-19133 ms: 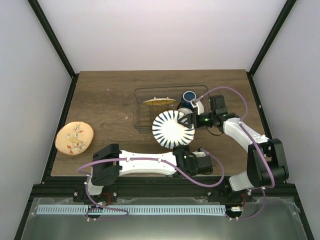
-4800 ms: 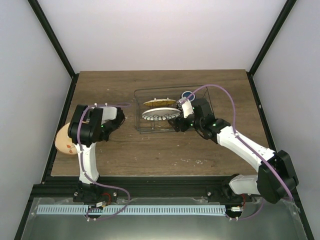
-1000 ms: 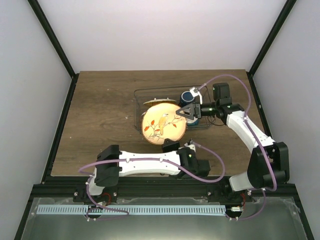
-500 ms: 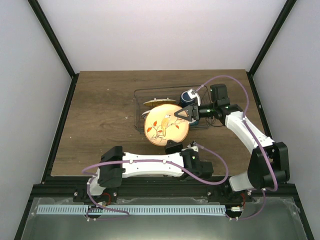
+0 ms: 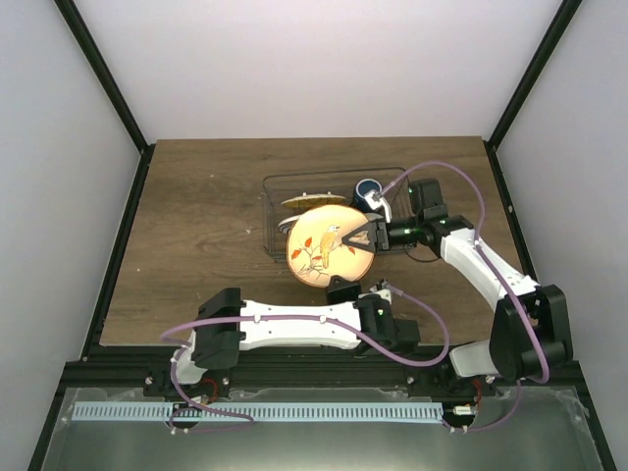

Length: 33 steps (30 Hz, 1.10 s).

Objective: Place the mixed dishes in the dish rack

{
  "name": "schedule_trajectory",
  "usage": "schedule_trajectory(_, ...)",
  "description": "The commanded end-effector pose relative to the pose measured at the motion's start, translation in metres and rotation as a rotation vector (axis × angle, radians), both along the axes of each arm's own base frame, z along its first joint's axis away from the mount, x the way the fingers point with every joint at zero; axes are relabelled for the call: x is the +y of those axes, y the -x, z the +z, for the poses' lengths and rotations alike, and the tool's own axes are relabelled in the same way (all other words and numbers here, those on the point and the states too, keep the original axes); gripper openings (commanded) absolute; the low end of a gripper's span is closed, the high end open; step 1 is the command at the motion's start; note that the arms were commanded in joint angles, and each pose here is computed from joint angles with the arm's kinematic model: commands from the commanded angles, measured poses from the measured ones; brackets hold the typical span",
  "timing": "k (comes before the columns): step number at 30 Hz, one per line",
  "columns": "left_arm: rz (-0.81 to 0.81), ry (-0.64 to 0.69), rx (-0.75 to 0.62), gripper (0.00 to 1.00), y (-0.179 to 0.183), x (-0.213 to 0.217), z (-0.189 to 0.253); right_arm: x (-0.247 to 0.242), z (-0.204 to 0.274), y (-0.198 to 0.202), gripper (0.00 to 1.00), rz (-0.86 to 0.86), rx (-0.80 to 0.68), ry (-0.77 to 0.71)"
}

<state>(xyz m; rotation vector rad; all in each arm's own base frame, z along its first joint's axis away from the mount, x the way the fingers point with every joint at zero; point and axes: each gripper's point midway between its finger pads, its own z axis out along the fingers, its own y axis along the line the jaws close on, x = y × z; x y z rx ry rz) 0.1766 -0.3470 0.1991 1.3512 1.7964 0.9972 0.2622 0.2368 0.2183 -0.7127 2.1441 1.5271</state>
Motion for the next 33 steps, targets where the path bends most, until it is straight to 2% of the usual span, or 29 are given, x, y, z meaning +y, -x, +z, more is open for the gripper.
schedule_trajectory(1,-0.037,0.014,-0.13,0.0,-0.008,-0.005,0.033,0.005,0.005,0.001,0.46,0.023,-0.016,-0.008)
schedule_trajectory(4,-0.039,0.016,-0.133,0.0,-0.008,-0.006,0.034,0.005,0.007,-0.002,0.31,0.023,-0.019,-0.009)
schedule_trajectory(10,-0.043,0.02,-0.135,0.0,-0.008,-0.01,0.035,0.006,0.014,-0.003,0.18,0.02,-0.046,-0.014)
schedule_trajectory(17,-0.046,0.012,-0.117,0.02,-0.005,-0.012,0.029,0.004,0.023,-0.006,0.08,-0.017,-0.077,-0.008)
schedule_trajectory(21,-0.037,0.035,-0.096,0.22,-0.002,-0.011,0.028,0.004,0.033,-0.011,0.01,-0.046,-0.108,-0.014)
schedule_trajectory(28,-0.011,0.081,-0.043,0.52,0.004,-0.007,0.024,0.005,0.056,-0.018,0.01,-0.07,-0.173,-0.048)
schedule_trajectory(33,0.007,0.112,-0.013,0.58,0.008,-0.004,0.022,0.005,0.068,-0.023,0.01,-0.085,-0.215,-0.063)
